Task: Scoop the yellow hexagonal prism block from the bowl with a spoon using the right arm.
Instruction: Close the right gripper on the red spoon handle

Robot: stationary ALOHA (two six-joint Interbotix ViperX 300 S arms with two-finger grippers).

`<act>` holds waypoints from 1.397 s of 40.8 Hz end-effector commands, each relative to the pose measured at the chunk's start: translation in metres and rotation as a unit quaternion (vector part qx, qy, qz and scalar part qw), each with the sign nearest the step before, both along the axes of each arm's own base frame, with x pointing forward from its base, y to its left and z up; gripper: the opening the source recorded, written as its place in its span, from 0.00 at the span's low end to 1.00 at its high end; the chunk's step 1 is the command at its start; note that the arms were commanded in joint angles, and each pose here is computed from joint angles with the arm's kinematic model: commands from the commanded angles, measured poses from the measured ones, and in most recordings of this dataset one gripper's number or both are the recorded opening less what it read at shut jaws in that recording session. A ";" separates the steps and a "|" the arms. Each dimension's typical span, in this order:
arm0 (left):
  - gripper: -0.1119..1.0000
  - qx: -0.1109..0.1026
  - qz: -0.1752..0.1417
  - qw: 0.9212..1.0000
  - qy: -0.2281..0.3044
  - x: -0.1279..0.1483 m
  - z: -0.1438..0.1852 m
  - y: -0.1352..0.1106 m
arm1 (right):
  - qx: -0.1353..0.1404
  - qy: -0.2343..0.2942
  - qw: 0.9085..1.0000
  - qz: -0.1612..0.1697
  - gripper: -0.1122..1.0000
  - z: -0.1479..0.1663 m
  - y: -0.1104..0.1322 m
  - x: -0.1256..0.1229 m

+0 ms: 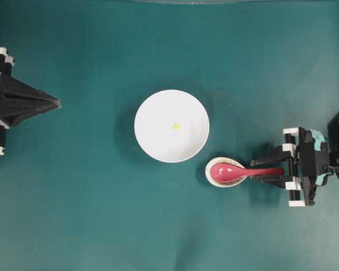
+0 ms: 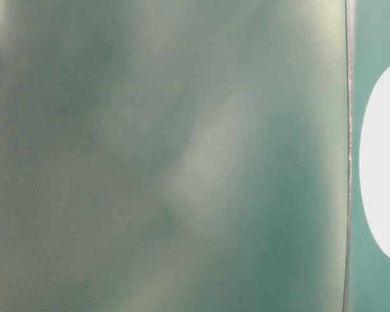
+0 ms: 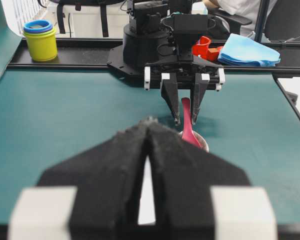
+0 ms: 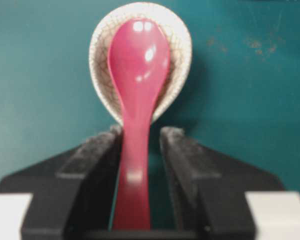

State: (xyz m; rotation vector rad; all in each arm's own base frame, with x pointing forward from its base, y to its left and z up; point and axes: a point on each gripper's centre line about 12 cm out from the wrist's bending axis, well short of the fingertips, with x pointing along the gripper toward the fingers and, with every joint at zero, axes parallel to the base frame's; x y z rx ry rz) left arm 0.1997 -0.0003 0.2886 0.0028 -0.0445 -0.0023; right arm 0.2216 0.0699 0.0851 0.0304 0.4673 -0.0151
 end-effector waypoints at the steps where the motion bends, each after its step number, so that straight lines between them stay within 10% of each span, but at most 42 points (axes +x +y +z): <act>1: 0.12 0.001 -0.001 1.000 -0.008 0.003 0.007 0.000 | 0.004 -0.011 1.000 0.001 0.48 0.004 0.002 0.004; 57: 0.12 0.002 0.000 1.000 -0.007 0.003 0.006 0.000 | 0.006 0.000 1.000 0.006 0.32 0.003 0.004 0.005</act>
